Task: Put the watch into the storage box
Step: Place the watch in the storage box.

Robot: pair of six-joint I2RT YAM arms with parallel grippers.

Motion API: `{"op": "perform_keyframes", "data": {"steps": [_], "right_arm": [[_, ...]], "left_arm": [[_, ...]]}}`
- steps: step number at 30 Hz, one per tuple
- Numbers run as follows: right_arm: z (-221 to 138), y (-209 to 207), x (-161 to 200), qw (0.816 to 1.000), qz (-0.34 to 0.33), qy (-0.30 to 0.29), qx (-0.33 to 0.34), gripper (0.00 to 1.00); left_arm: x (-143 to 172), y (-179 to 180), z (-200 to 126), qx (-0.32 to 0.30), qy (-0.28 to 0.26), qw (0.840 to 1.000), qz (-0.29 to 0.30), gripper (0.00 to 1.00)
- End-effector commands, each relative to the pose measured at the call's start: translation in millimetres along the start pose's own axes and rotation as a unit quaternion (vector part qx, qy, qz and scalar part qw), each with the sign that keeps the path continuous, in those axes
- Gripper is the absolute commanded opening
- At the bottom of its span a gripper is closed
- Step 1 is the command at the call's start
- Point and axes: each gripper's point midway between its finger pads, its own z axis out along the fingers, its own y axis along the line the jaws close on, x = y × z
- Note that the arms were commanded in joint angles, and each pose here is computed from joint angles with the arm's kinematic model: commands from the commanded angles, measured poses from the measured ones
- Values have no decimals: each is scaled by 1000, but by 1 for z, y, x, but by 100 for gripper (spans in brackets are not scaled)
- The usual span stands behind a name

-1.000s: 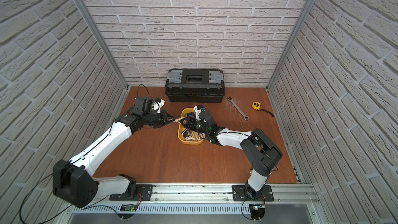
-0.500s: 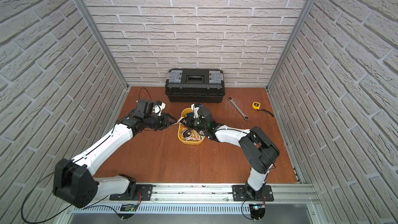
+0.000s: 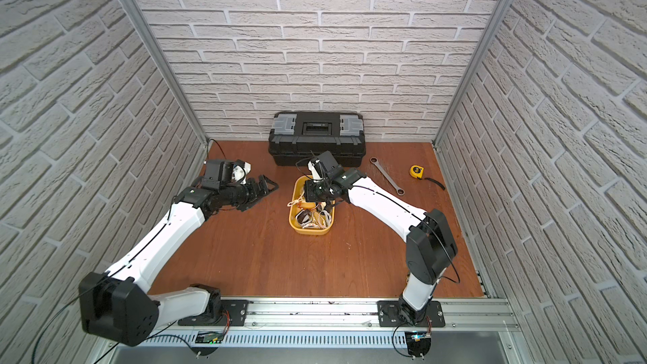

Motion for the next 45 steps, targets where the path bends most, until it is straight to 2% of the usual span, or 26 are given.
{"op": "perform_keyframes", "data": {"steps": [1, 9, 13, 27, 32, 35, 41, 45], "right_arm": [[10, -36, 22, 993, -43, 71, 87, 2], [42, -53, 6, 984, -64, 86, 145, 2], [57, -56, 1, 983, -62, 84, 151, 2], [81, -70, -25, 976, -60, 49, 205, 2], [91, -71, -27, 976, -56, 45, 206, 2], [94, -64, -27, 977, -62, 42, 201, 7], [81, -51, -31, 982, -60, 11, 179, 30], [57, -41, -38, 985, -55, -17, 162, 34]], "left_arm": [[-4, 7, -15, -33, -17, 999, 29, 98], [8, 25, -20, -63, -14, 997, 34, 98], [12, 29, -20, -69, -12, 997, 35, 98], [12, 34, -18, -75, -10, 996, 36, 98], [13, 36, -17, -76, -8, 996, 36, 98], [14, 37, -16, -76, -5, 996, 36, 98], [13, 38, -17, -77, -6, 996, 37, 98], [12, 37, -18, -75, -7, 996, 37, 98]]}}
